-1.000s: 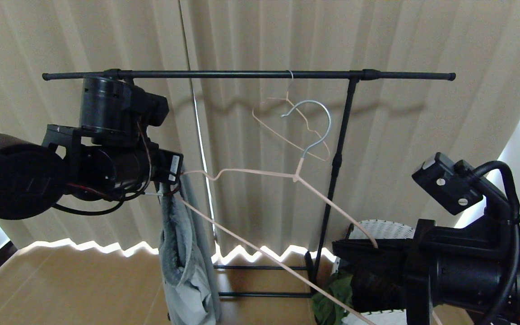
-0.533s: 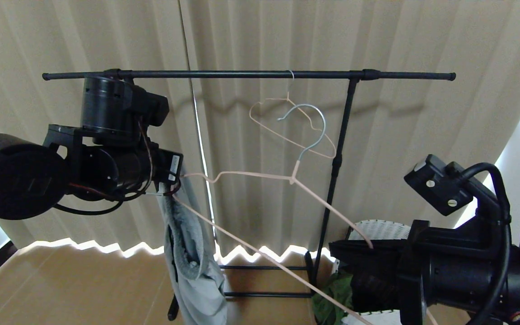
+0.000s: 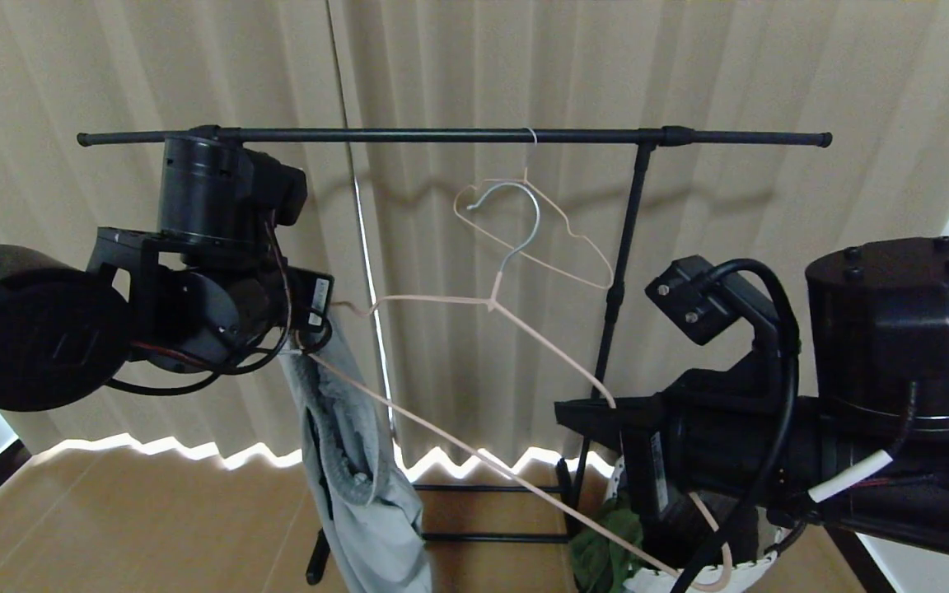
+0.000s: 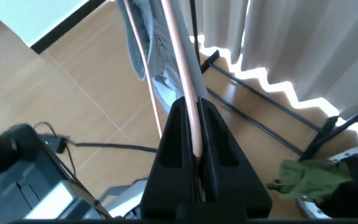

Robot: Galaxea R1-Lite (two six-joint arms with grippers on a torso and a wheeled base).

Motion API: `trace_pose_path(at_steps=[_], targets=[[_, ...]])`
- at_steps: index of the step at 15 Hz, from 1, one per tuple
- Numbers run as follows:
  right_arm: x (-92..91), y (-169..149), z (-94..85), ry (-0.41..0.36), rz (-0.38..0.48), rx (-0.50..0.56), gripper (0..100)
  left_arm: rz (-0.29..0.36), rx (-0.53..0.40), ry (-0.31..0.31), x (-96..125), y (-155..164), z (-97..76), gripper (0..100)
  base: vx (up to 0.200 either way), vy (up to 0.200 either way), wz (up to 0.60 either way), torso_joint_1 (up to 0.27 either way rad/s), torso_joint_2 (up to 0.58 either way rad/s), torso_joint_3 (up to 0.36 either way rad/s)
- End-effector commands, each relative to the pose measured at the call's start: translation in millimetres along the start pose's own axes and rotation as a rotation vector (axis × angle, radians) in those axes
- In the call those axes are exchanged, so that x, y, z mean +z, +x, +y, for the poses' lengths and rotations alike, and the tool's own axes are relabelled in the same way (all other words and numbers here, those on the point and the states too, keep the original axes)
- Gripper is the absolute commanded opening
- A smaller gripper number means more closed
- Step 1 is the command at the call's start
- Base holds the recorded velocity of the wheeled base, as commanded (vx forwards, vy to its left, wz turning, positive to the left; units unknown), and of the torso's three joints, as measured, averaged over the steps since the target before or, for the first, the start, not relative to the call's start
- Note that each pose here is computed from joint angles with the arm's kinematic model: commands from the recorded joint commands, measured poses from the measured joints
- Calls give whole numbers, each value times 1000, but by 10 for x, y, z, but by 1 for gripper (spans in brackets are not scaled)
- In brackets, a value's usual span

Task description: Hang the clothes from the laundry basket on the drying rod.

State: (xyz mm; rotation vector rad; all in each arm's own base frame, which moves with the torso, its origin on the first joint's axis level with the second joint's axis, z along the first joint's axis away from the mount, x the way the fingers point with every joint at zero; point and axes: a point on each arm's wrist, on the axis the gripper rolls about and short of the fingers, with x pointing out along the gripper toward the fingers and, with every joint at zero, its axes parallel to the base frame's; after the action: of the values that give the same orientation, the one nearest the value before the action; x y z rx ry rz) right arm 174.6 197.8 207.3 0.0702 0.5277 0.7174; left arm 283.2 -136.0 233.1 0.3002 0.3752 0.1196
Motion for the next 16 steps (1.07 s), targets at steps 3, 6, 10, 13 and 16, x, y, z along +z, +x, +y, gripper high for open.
trace_pose_path(at_steps=[3,6,10,13,16], targets=[[-30,126,102,16,29,24,0,-25,-13,-12,33,-50,-55,0,0,0,0,0,0,0],[-125,102,293,44,55,42,0,-24,-9,-15,32,-41,-43,0,0,0,0,0,0,0],[-168,141,293,55,64,-39,0,-13,13,17,17,-9,28,0,0,0,0,0,0,0],[-122,191,294,68,34,-81,0,-8,22,62,2,-30,77,0,0,0,0,0,0,0],[-15,223,332,106,-6,-89,0,3,10,138,-69,-122,102,0,0,0,0,0,0,0]])
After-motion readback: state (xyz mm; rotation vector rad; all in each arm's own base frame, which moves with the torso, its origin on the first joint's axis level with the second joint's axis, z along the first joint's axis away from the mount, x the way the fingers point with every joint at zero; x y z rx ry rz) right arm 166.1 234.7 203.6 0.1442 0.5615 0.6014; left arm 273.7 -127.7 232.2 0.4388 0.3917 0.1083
